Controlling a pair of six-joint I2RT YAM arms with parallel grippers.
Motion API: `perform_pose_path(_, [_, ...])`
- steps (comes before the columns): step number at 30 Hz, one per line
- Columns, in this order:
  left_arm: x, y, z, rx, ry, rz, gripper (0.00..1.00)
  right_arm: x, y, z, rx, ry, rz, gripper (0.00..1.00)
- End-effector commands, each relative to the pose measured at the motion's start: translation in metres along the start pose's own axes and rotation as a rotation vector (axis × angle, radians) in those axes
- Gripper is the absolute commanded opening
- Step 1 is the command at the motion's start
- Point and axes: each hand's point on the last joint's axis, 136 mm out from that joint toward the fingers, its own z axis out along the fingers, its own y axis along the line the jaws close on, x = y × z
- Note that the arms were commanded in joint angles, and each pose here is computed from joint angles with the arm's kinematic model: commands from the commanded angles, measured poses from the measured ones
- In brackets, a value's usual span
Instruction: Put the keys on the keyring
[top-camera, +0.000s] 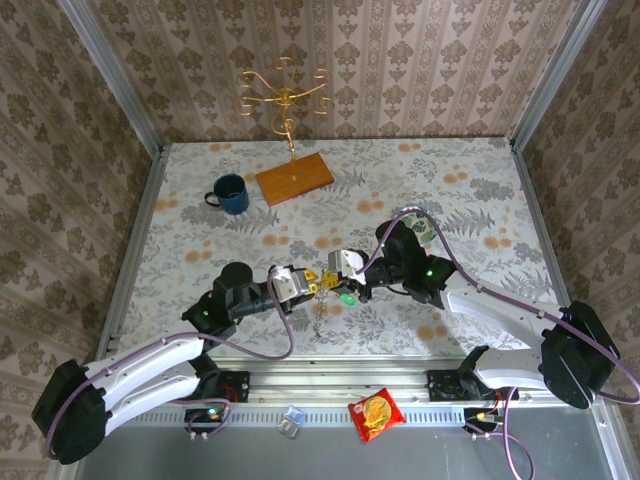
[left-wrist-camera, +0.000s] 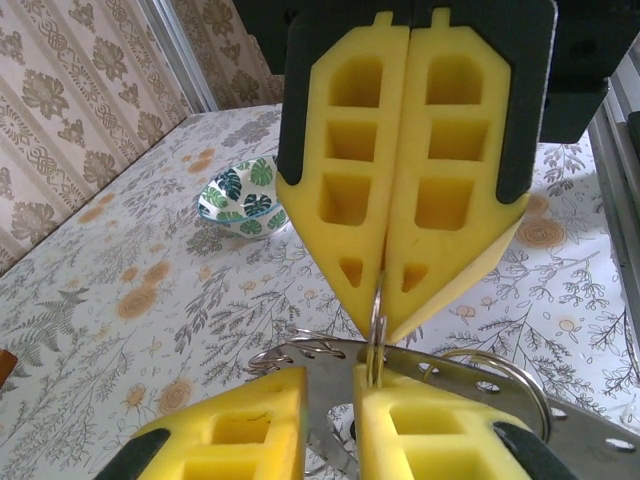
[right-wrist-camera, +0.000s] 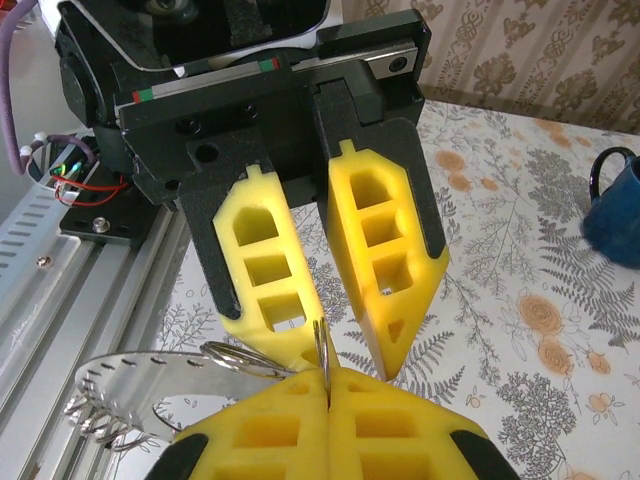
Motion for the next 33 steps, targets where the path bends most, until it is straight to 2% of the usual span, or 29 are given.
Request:
perform_pose_path(1, [-0.025,-0.005,-0.003,0.02,-0.096,0.057,0.2,-0.007,-0.006,-0.002,0.032,0.012,-0.033,0.0])
perform_pose_path(7, [-0.014,-0.006,-0.003,0.019,-0.048,0.068,0.21,-0.013,-0.006,-0.005,0.04,-0.011,-0.034,0.0])
perform_pose_path(10, [-0.008,-0.005,-0.003,0.011,-0.029,0.072,0.27,-0.01,-0.007,-0.005,0.047,-0.003,-0.028,0.0])
perform_pose_path(14, [-0.005,-0.007,-0.003,0.016,-0.013,0.074,0.28,-0.009,-0.009,-0.006,0.063,0.005,-0.026,0.0])
perform_pose_path(33, [-0.011,-0.007,0.001,0.018,-0.025,0.104,0.17,-0.006,0.002,-0.001,-0.004,0.028,-0.025,0.0])
